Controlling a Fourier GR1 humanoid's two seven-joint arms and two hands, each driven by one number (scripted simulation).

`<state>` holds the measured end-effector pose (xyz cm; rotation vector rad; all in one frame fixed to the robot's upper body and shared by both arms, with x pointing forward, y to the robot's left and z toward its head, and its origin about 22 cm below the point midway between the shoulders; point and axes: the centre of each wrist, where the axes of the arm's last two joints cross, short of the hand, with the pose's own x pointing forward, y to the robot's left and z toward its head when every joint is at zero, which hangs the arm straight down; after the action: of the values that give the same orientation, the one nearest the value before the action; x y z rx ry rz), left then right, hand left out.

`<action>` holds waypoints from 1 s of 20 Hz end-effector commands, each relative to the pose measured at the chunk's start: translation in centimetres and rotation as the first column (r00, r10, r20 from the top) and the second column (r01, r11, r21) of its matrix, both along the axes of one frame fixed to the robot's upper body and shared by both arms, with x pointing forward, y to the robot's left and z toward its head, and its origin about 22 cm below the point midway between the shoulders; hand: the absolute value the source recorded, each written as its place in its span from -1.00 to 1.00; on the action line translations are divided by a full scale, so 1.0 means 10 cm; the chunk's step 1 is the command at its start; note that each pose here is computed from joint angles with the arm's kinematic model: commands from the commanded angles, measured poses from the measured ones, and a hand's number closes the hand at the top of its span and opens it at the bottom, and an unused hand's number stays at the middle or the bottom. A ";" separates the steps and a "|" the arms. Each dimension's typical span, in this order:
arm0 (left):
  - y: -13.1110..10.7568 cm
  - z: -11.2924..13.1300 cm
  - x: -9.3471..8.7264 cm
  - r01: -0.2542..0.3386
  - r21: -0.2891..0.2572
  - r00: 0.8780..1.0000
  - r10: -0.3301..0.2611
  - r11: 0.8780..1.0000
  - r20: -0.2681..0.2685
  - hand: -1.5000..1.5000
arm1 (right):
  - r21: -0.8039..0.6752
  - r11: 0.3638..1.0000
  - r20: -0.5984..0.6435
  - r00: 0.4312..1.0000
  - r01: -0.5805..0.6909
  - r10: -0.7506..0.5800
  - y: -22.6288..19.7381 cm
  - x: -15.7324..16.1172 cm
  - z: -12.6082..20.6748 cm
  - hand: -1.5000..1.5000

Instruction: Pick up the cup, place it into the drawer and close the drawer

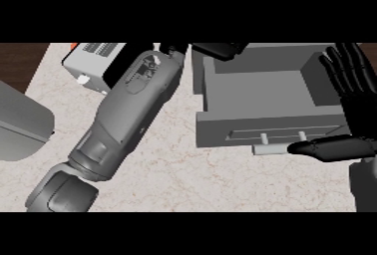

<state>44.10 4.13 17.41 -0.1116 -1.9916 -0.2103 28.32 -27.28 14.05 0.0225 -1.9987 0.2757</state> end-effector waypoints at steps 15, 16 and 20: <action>-0.01 -0.59 0.00 0.073 0.319 0.969 0.008 0.945 -0.246 -1.00 | 0.023 0.989 0.038 0.989 -0.143 0.142 0.32 0.05 0.09 -1.00; 0.01 -0.62 0.00 0.054 0.295 0.975 0.014 0.954 -0.222 -1.00 | 0.002 0.989 0.058 0.987 -0.150 0.150 0.30 0.10 0.25 -1.00; 0.03 -0.64 -0.02 0.061 0.155 0.974 -0.025 0.986 -0.224 -1.00 | 0.010 0.961 0.050 0.960 -0.275 0.274 0.48 0.12 0.21 -1.00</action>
<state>44.11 4.02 11.91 -0.0255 -1.7330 -0.4227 29.55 -23.79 15.91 0.2054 -2.0523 0.3879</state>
